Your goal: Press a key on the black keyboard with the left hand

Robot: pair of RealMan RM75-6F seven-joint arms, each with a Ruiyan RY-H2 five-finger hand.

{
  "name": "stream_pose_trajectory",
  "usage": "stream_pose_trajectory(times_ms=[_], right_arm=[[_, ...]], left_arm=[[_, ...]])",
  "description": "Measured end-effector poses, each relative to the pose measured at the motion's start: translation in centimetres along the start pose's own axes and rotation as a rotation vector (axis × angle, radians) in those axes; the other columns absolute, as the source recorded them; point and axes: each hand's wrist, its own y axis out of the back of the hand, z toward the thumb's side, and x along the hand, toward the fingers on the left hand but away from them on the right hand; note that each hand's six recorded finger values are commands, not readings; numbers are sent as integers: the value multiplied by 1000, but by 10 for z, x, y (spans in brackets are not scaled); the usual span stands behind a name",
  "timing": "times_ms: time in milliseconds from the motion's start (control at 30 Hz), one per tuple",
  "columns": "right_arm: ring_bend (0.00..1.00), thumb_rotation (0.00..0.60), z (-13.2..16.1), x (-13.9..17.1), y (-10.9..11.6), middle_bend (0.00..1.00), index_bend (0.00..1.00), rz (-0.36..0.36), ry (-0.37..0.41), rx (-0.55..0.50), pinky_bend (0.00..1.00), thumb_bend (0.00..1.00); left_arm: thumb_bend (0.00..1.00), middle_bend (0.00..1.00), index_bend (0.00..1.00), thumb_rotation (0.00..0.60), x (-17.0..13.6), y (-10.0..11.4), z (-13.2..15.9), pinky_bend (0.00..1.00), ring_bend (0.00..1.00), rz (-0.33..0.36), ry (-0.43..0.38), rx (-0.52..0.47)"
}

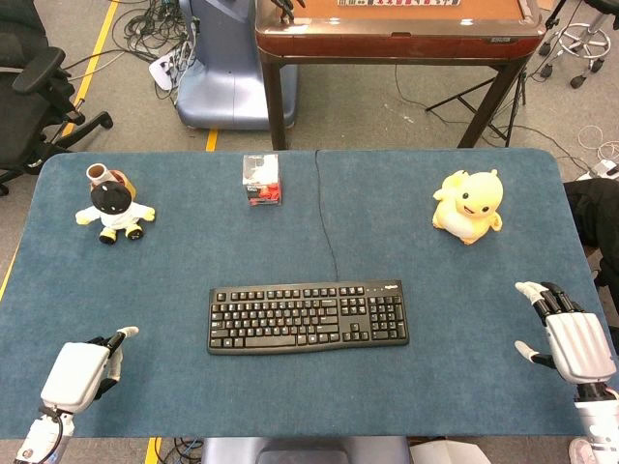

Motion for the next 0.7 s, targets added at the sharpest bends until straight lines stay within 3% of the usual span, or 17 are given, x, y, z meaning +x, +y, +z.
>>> stream_pose_trajectory(times_ms=[400, 500, 567, 700], right_arm=[[141, 600, 8, 4, 3, 229, 209, -1, 21, 1, 466, 20], [140, 600, 9, 7, 6, 229, 209, -11, 26, 1, 466, 20], [140, 600, 9, 9, 8, 229, 209, -20, 25, 0, 466, 20], [140, 600, 9, 10, 9, 229, 209, -26, 21, 7, 466, 20]], left_arm=[[722, 572, 308, 600, -2, 1, 2, 730, 569, 2, -15, -21], [722, 637, 327, 600, -2, 3, 3, 786, 586, 2, -20, -56], [722, 709, 358, 600, -1, 4, 5, 864, 634, -3, -25, -92], [722, 840, 403, 600, 8, 7, 16, 927, 735, -2, -64, -154]])
